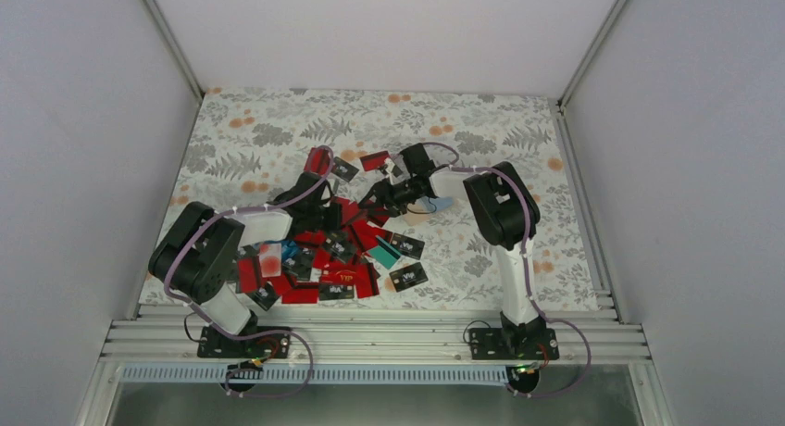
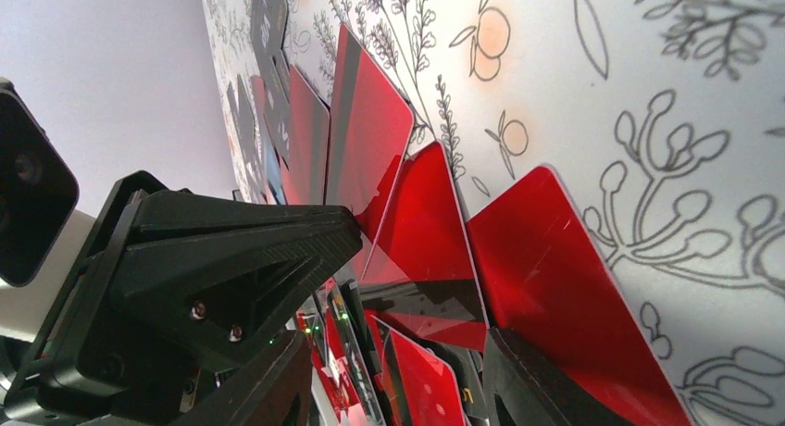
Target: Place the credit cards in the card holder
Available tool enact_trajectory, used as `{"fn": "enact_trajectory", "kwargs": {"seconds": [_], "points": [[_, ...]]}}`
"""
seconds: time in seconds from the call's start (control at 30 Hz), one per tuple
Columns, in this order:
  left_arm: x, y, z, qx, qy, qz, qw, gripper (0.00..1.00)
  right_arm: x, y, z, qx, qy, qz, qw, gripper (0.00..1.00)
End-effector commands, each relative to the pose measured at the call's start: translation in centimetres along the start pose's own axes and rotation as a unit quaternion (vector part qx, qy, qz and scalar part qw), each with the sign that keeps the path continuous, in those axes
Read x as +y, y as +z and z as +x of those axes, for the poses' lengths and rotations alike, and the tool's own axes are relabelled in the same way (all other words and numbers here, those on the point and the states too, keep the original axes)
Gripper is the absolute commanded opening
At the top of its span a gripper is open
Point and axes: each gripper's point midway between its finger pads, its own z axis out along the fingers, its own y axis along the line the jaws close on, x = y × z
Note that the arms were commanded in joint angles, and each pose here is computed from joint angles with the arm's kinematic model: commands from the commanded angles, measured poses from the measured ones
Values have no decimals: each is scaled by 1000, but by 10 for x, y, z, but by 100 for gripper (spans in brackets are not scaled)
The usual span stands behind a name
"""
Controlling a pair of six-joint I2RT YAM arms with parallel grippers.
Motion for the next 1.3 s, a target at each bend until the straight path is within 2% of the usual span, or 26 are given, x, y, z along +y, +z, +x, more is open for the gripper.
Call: {"fn": "enact_trajectory", "kwargs": {"seconds": [0.0,0.3,0.8,1.13,1.27], "points": [[13,4,39,62,-17,-16,998,2,12,8,15,36,5,-39,999,48],[8,2,37,59,-21,-3,998,2,40,4,20,44,-18,-64,997,48],[0,-6,49,63,-34,23,997,2,65,13,36,54,-43,-57,996,48],[-10,-39,34,24,-25,32,999,2,42,-1,45,15,-99,50,994,48],[-11,-48,40,28,-23,30,999,3,30,-7,55,9,-130,95,987,49]]}}
